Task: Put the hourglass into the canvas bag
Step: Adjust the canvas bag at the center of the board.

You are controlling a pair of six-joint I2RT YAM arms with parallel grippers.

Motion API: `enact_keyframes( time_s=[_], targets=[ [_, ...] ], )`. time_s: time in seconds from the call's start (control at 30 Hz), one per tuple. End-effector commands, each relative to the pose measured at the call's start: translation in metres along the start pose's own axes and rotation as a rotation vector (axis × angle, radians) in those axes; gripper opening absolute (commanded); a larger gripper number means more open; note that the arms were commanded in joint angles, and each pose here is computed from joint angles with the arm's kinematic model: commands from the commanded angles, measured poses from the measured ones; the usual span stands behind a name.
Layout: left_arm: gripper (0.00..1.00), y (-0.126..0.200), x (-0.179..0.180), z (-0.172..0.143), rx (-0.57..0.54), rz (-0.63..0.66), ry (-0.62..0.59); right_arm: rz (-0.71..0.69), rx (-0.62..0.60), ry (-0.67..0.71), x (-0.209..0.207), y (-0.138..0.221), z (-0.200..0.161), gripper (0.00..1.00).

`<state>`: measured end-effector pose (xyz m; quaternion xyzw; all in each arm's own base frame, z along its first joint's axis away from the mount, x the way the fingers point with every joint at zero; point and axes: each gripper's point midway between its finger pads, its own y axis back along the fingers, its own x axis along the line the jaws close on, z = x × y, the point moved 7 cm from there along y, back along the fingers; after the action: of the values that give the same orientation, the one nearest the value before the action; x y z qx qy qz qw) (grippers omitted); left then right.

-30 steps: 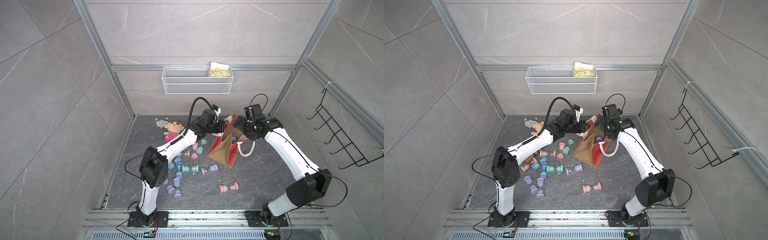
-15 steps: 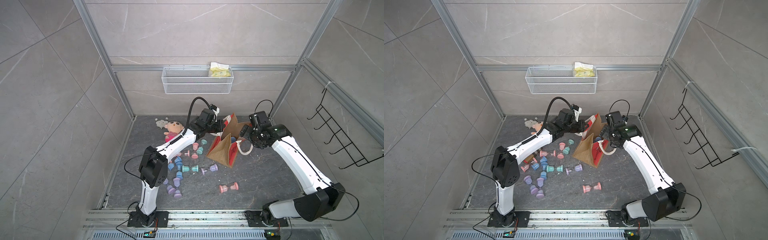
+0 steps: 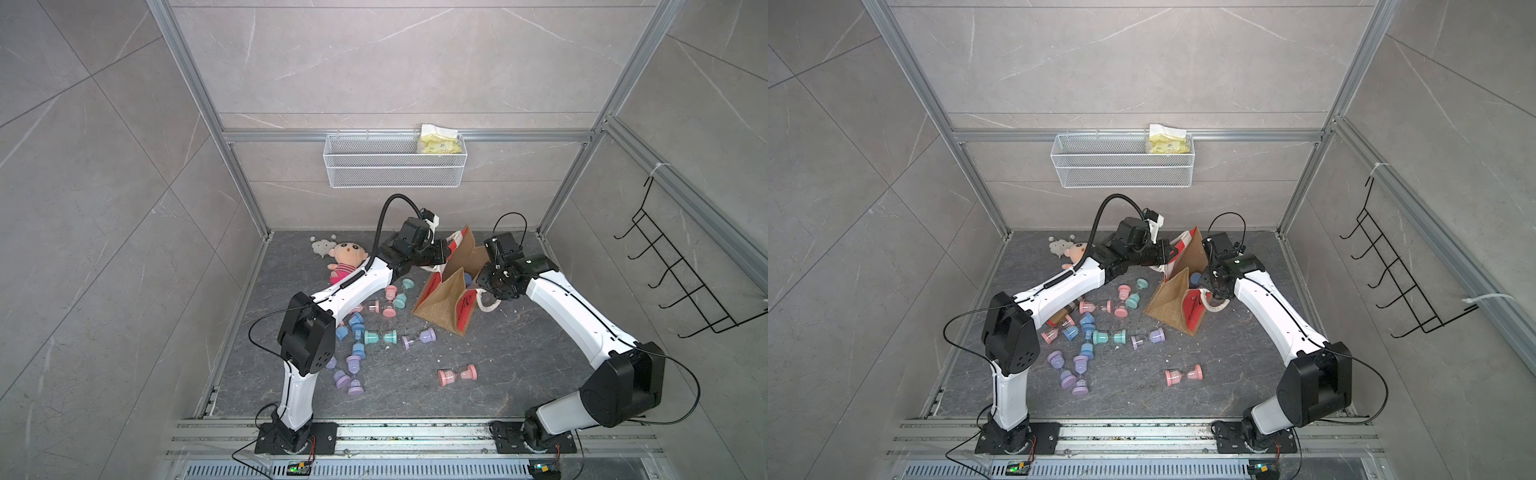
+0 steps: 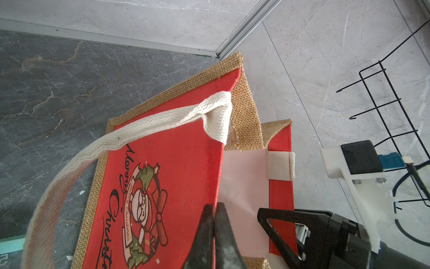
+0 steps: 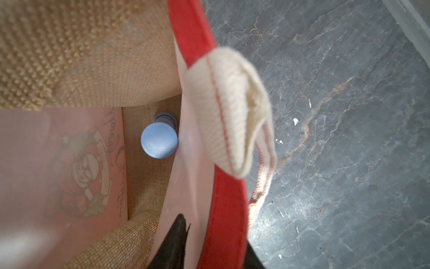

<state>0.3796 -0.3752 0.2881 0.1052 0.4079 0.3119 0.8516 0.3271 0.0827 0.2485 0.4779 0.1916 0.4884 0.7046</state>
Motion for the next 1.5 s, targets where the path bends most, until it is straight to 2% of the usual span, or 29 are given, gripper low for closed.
enact_keyframes(
  time_s=[0.0, 0.17, 0.33, 0.57, 0.93, 1.1, 1.27, 1.47],
  targets=[
    [0.00, 0.028, -0.029, 0.029, -0.099, -0.083, -0.046, -0.007, -0.013, 0.002, 0.002, -0.006, 0.004, 0.18],
    [0.00, 0.030, -0.027, 0.032, -0.106, -0.073, -0.049, -0.033, -0.067, 0.025, -0.002, 0.007, 0.013, 0.00],
    [0.00, 0.038, -0.018, 0.039, -0.124, -0.043, -0.032, -0.057, -0.112, 0.058, -0.008, 0.031, 0.023, 0.00],
    [0.00, 0.056, 0.003, 0.049, -0.128, 0.091, -0.035, -0.163, -0.151, 0.132, -0.023, 0.062, 0.036, 0.00],
    [0.00, 0.036, 0.002, 0.048, -0.047, 0.139, -0.031, -0.074, -0.009, 0.162, -0.008, 0.027, 0.018, 0.00],
    [0.00, 0.020, 0.012, 0.037, -0.010, 0.156, -0.022, -0.105, 0.009, 0.179, -0.010, 0.016, 0.014, 0.00],
    [0.00, 0.008, 0.019, 0.032, 0.006, 0.152, -0.007, -0.110, 0.016, 0.186, -0.009, 0.016, 0.015, 0.14],
    [0.00, 0.009, 0.021, 0.031, 0.004, 0.163, -0.009, -0.078, 0.008, 0.216, -0.007, 0.033, 0.017, 0.44]
  ],
)
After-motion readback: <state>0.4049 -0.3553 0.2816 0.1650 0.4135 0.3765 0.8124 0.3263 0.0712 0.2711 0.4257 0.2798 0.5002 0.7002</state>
